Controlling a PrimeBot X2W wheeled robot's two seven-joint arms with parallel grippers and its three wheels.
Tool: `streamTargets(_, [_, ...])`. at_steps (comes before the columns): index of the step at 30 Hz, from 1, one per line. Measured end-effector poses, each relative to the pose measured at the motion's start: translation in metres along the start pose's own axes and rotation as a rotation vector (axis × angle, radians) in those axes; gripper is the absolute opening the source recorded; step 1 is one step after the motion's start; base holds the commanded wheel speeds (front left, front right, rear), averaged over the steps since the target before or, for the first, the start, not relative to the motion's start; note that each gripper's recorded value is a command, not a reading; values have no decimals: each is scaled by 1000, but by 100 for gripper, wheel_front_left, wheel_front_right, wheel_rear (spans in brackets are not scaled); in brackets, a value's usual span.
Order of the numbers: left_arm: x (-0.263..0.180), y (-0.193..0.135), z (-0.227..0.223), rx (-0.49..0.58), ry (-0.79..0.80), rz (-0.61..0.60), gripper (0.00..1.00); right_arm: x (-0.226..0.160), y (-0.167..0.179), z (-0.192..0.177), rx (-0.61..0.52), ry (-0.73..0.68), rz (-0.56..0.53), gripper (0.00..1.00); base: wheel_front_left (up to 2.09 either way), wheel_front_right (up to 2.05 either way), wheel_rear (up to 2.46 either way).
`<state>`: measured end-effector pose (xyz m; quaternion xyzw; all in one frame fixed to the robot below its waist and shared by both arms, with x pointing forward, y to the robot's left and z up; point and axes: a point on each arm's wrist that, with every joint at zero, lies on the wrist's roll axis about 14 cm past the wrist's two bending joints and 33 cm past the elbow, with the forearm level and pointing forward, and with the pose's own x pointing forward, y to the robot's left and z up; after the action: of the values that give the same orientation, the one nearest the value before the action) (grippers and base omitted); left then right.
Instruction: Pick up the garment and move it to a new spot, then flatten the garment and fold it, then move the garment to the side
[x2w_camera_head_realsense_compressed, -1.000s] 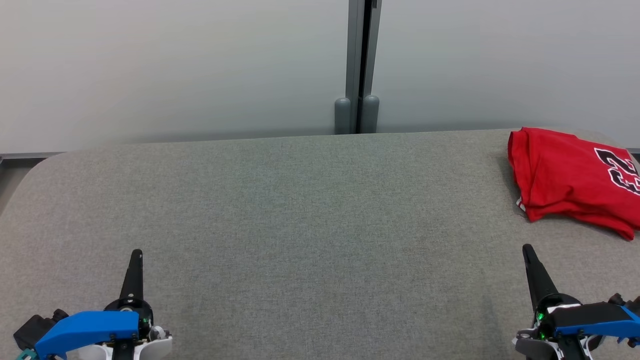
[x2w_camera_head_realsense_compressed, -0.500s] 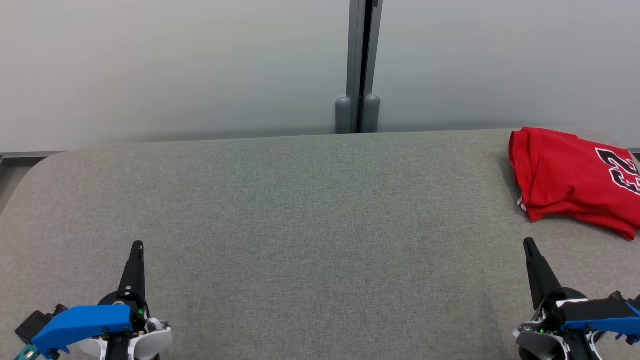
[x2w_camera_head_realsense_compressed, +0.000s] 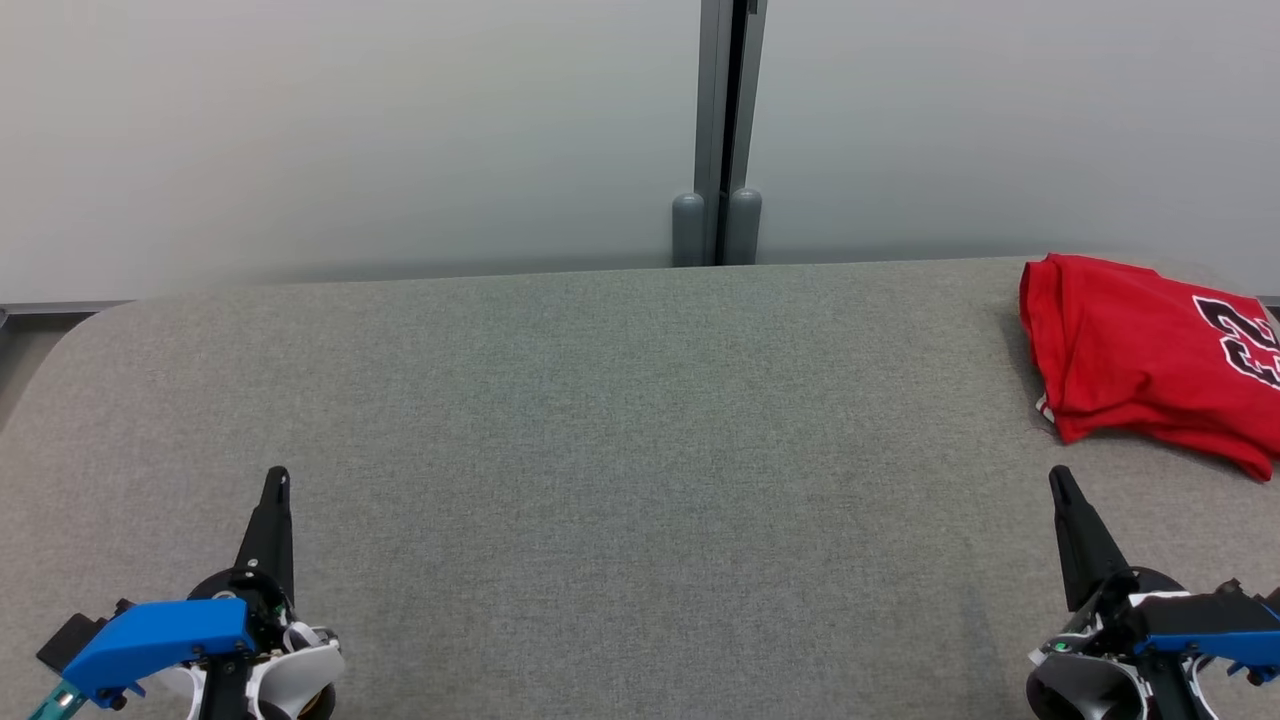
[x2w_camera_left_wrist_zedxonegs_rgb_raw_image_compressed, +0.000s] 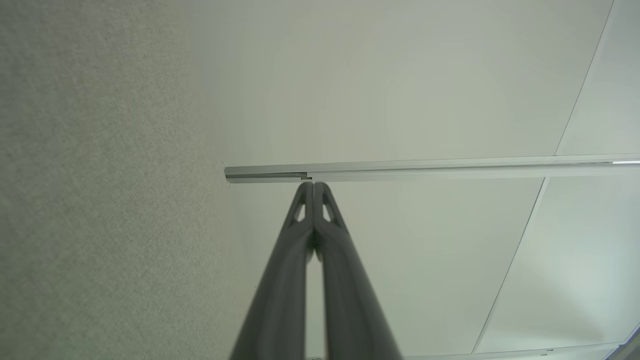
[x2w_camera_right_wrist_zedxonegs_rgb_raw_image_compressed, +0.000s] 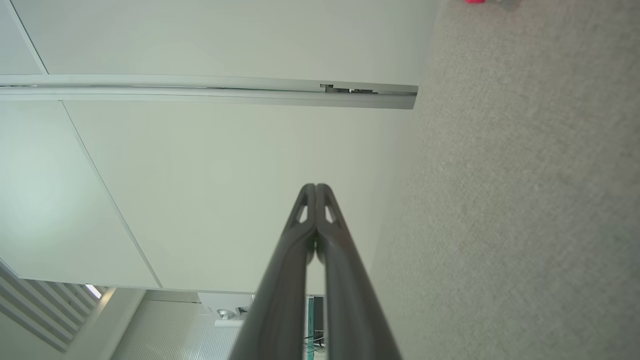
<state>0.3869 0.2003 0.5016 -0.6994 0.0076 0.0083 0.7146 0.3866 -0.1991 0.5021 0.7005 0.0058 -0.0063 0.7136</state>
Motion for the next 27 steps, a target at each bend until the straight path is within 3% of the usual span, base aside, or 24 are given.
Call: streamTargets(27, [1,-2,0,-24,1,-7,0,1,1,0,24,2,5,0,0,0,0])
